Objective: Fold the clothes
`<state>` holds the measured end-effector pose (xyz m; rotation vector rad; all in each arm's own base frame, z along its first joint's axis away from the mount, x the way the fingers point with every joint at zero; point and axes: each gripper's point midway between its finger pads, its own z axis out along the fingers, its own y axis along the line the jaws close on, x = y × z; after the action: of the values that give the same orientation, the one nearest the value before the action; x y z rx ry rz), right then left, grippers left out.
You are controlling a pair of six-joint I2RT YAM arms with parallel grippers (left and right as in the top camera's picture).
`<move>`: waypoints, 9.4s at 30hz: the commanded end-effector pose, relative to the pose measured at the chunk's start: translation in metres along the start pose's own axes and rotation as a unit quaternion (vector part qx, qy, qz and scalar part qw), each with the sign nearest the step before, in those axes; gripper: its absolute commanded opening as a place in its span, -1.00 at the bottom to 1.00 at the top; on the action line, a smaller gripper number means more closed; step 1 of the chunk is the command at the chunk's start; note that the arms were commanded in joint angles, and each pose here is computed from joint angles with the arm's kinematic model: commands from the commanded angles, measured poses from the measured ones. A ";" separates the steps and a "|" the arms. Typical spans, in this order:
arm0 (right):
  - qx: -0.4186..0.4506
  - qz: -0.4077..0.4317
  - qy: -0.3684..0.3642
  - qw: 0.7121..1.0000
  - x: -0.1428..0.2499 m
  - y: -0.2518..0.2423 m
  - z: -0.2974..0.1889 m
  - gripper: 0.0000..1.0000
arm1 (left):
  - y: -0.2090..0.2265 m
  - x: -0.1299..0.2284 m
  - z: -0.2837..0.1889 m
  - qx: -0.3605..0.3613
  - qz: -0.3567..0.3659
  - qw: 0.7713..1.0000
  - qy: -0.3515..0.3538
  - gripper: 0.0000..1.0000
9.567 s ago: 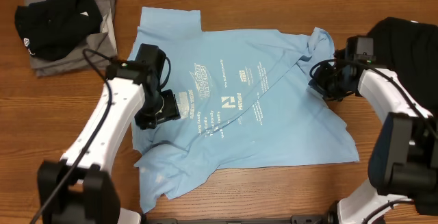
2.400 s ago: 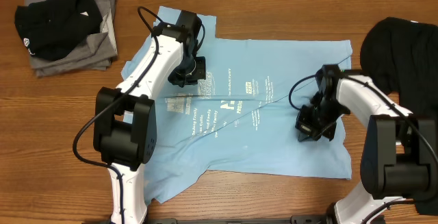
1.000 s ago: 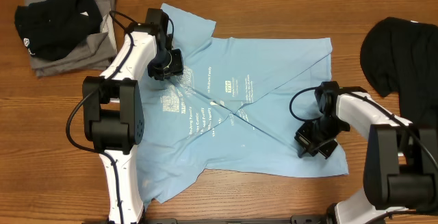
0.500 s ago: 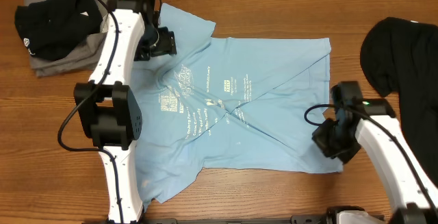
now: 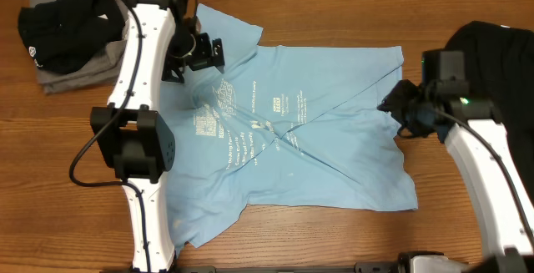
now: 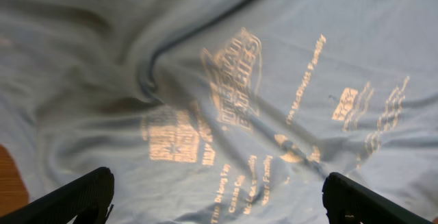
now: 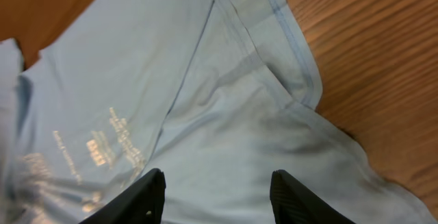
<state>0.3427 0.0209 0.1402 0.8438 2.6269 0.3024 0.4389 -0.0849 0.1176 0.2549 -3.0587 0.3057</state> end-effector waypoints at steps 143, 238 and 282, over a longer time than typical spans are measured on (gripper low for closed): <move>-0.035 -0.001 0.042 0.999 -0.085 -0.020 0.072 -0.29 | -0.126 0.219 0.133 -0.062 0.181 0.961 0.201 -0.92; 0.232 -0.100 -0.060 0.966 -0.125 -0.076 0.139 -0.81 | -0.118 0.217 0.140 -0.082 0.193 0.959 0.190 -0.90; 0.198 -0.108 0.004 0.974 -0.107 -0.072 0.154 -0.53 | -0.034 0.057 0.104 -0.060 0.089 0.994 0.012 0.42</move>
<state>0.4482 -0.0763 0.0126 0.6608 2.7891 -0.2461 0.3761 -0.1478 0.0110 0.0105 -3.0175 0.1147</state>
